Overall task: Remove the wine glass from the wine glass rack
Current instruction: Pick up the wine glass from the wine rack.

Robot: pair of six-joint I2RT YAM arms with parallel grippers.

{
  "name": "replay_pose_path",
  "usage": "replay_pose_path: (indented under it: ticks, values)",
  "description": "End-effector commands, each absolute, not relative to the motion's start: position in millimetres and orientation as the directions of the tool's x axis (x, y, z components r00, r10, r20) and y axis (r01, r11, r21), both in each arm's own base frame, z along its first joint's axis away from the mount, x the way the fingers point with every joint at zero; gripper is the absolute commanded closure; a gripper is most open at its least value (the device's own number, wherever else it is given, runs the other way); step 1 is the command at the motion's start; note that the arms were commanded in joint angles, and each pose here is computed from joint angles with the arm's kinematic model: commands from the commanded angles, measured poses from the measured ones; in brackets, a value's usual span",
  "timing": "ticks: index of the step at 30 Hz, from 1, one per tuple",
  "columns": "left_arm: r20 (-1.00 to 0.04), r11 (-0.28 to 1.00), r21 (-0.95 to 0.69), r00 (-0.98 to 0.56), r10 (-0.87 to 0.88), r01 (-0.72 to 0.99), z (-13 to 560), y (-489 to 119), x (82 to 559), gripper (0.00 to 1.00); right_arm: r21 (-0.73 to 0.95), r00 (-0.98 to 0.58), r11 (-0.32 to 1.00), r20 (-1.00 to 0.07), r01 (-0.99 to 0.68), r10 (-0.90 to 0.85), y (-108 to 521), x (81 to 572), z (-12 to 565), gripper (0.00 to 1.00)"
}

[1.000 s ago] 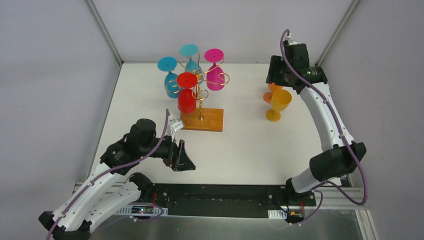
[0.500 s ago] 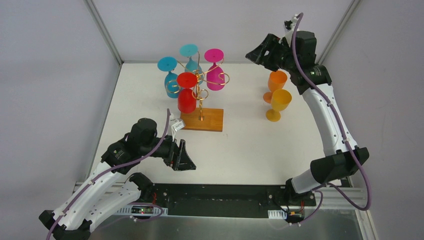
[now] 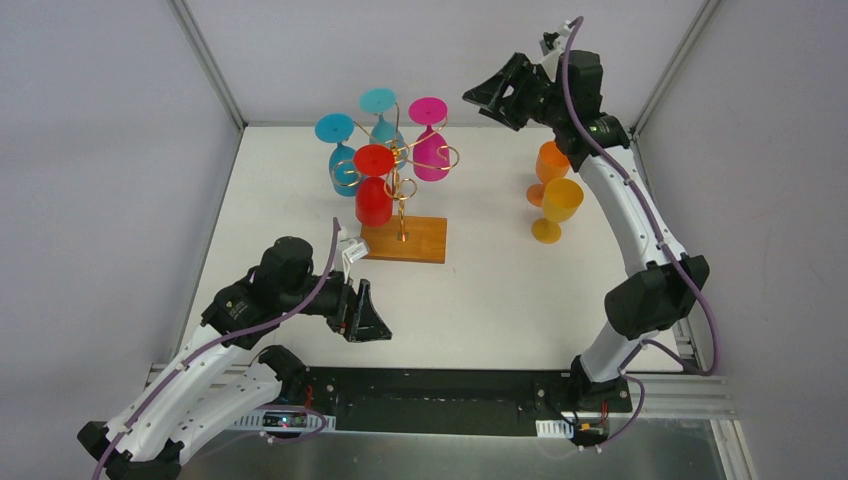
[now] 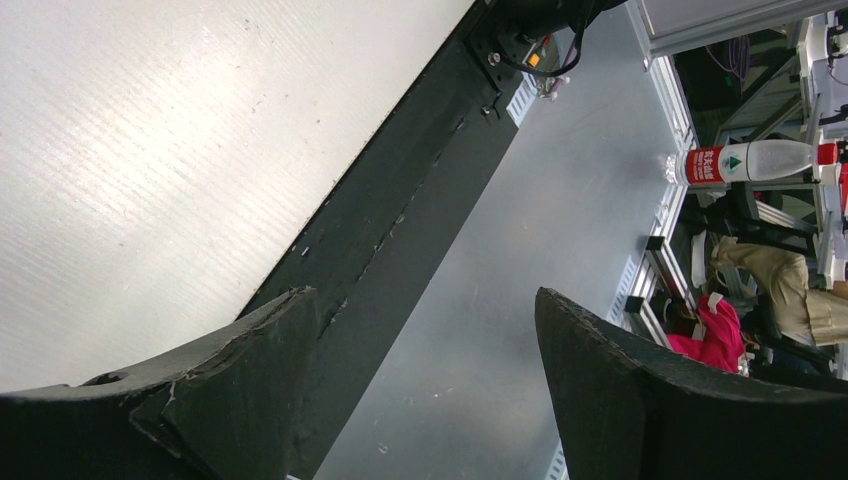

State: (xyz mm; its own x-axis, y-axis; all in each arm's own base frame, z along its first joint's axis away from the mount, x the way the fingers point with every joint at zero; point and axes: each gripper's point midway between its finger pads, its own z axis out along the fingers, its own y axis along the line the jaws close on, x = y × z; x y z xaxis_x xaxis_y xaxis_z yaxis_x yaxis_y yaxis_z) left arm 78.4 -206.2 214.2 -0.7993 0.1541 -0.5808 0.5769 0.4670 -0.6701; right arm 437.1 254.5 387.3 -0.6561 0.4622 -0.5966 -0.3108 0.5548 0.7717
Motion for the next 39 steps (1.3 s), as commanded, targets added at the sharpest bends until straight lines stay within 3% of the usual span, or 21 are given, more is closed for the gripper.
replay_pose_path:
  ticks: [1, 39]
  values:
    - [-0.608, 0.45, -0.656, -0.778, 0.161, 0.606, 215.5, -207.1, 77.9, 0.19, 0.783, -0.632, 0.465, -0.614, -0.412, 0.473, 274.9, 434.5, 430.3, 0.37]
    - [-0.614, 0.458, -0.649, -0.774, 0.155, 0.607, 215.6, -205.7, 78.9, 0.18, 0.859, -0.741, 0.303, -0.51, -0.412, 0.437, 321.4, 438.8, 426.5, 0.53]
